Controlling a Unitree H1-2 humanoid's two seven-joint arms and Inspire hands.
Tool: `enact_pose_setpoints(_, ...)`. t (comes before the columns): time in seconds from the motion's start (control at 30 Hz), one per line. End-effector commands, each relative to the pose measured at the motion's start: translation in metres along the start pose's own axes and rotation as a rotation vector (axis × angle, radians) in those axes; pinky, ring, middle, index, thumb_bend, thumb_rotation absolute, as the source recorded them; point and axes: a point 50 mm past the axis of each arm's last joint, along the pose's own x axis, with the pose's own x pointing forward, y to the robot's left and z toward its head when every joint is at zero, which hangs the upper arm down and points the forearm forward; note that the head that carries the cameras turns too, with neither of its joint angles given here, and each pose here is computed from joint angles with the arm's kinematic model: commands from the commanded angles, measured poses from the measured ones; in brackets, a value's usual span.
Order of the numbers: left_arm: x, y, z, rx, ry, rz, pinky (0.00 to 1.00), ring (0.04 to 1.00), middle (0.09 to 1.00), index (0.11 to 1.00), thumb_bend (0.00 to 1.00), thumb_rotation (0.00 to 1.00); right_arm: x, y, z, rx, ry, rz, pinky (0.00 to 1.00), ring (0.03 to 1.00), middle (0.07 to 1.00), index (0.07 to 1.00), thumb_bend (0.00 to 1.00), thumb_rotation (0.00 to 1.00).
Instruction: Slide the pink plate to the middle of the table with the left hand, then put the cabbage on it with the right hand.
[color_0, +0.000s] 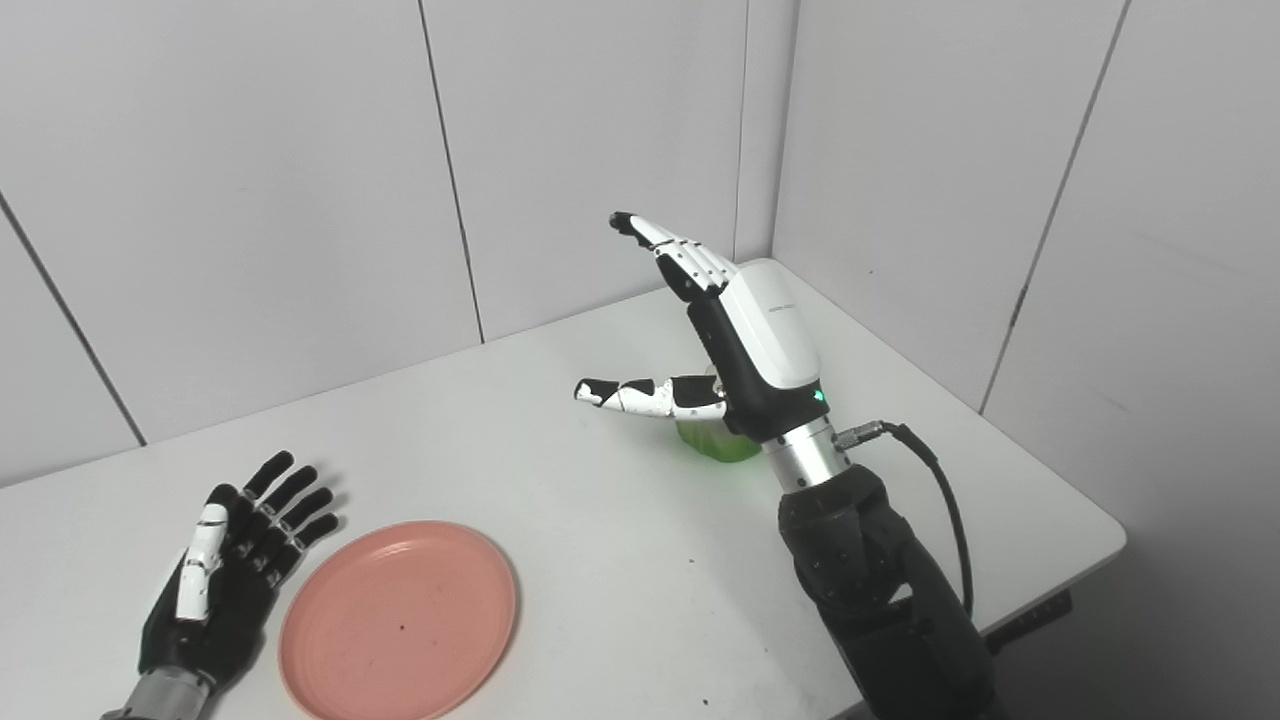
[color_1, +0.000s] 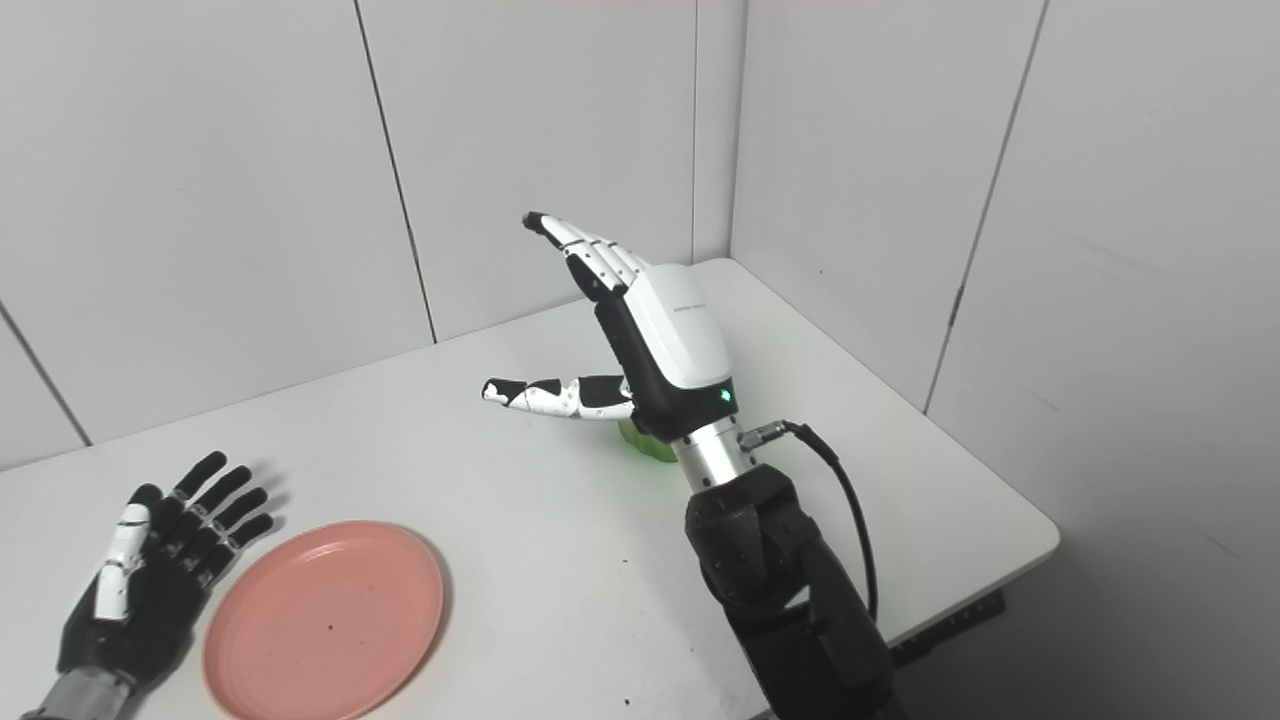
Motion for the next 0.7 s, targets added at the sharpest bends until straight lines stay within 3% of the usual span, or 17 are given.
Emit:
enact_pose_setpoints(0.0,-0.072,0.044,-0.062,-0.049,0.194,0.162,0.78,0.822,0.849,0.839,0.53,0.84,0.014,-0.020,-0.001,-0.034,0.016,-0.065,0.76,0.859,0.914,0.919,1.00,0.69)
enact_pose_setpoints(0.1,-0.073,0.044,-0.062,-0.047,0.197,0.161,0.78,0.823,0.850,0.840,0.53,0.85,0.012,-0.029,-0.013,-0.057,0.071,-0.043,0.79,0.896,0.951,0.954,1.00,0.69)
enact_pose_setpoints(0.27,-0.074,0.044,-0.060,-0.041,0.187,0.158,0.78,0.822,0.853,0.843,0.54,0.83,0.006,-0.035,-0.024,-0.095,0.160,-0.019,0.74,0.870,0.982,0.995,1.00,0.69)
enact_pose_setpoints(0.6,-0.074,0.044,-0.056,-0.039,0.184,0.153,0.80,0.835,0.864,0.855,0.53,0.85,-0.007,-0.024,-0.042,-0.103,0.294,0.048,0.74,0.924,1.000,1.000,1.00,0.69)
enact_pose_setpoints(0.67,-0.075,0.044,-0.055,-0.037,0.183,0.152,0.80,0.837,0.866,0.855,0.53,0.85,-0.009,-0.020,-0.048,-0.088,0.324,0.068,0.78,0.946,1.000,1.000,1.00,0.70)
